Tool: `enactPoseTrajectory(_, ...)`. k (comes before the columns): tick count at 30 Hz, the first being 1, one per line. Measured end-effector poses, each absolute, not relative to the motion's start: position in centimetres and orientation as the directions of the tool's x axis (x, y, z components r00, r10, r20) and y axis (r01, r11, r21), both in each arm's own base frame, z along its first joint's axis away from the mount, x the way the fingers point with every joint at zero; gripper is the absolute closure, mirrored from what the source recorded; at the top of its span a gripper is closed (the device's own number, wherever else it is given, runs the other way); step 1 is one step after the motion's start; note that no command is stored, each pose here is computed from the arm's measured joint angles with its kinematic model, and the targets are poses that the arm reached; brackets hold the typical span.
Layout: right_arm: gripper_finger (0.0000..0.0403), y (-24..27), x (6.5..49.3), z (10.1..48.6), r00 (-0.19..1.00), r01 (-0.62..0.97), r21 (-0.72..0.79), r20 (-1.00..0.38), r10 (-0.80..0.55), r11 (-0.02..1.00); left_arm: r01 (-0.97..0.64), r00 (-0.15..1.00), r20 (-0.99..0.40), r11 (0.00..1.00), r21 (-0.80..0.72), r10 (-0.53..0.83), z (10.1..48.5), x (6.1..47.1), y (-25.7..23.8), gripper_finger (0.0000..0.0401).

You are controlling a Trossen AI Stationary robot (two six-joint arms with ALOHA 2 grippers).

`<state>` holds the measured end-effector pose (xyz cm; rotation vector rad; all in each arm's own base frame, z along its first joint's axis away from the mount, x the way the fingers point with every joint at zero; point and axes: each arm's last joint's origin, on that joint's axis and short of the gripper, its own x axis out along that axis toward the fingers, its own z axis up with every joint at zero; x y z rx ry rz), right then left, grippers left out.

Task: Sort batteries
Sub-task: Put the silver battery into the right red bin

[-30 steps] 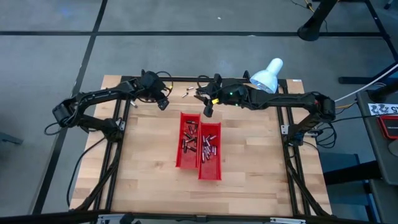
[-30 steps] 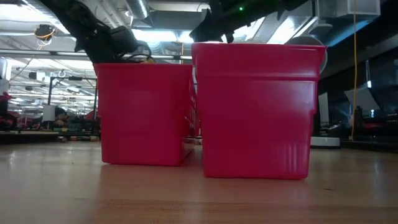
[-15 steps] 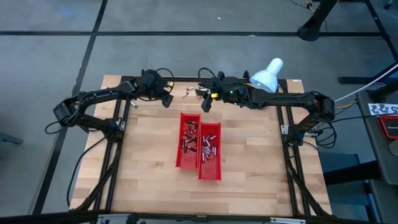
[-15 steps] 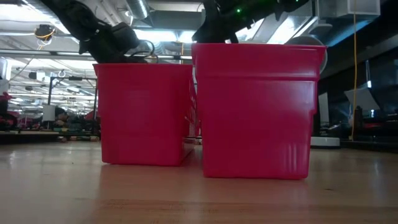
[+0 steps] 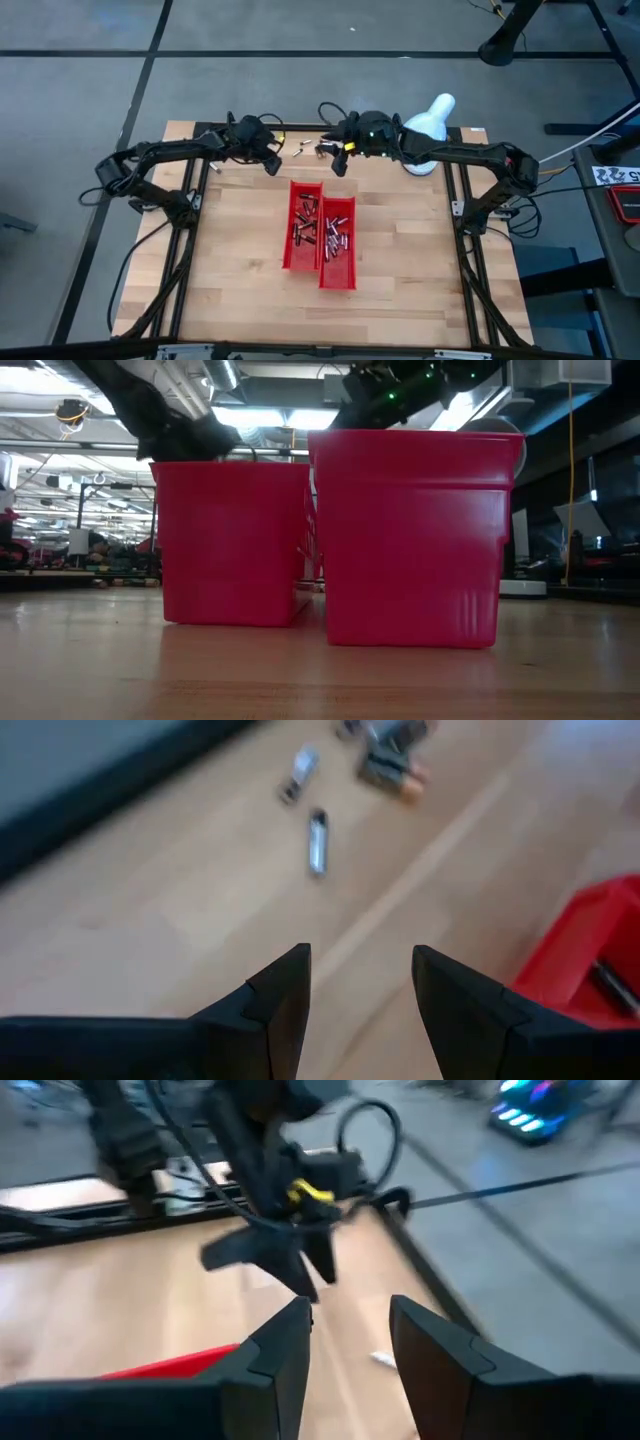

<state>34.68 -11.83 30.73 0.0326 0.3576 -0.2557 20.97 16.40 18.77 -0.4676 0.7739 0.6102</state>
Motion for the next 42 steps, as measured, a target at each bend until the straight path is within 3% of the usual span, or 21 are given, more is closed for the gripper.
enactPoseTrajectory(4,0.0263,-13.0,34.2,30.6,0.910,0.236,0.064,-0.365,-0.198,0.970,-0.652,0.527,-0.809,0.735,-0.189,0.259,16.5,21.9,16.9,0.0235)
enactPoseTrajectory(7,0.0263,-13.2,34.1,30.6,0.907,0.263,0.104,-0.365,-0.209,0.959,-0.669,0.508,-0.816,0.724,-0.172,0.276,16.1,22.6,17.9,0.0235)
enactPoseTrajectory(14,0.0263,-13.3,34.1,30.6,0.897,0.324,0.165,-0.367,-0.247,0.932,-0.562,0.501,-0.817,0.825,-0.056,0.286,16.0,25.1,20.2,0.0235)
enactPoseTrajectory(32,0.0263,-13.0,33.7,29.6,0.859,0.377,0.302,-0.468,-0.208,0.875,-0.544,0.409,-0.888,0.838,-0.050,0.212,13.0,28.9,23.9,0.0238)
enactPoseTrajectory(36,0.0263,-13.0,33.6,29.5,0.857,0.372,0.310,-0.476,-0.196,0.875,-0.545,0.374,-0.909,0.837,-0.052,0.186,12.0,29.1,24.1,0.0275)
enactPoseTrajectory(42,0.0263,-12.8,33.6,29.5,0.867,0.334,0.332,-0.476,-0.149,0.882,-0.552,0.347,-0.916,0.833,-0.028,0.199,11.9,29.2,24.1,0.0374)
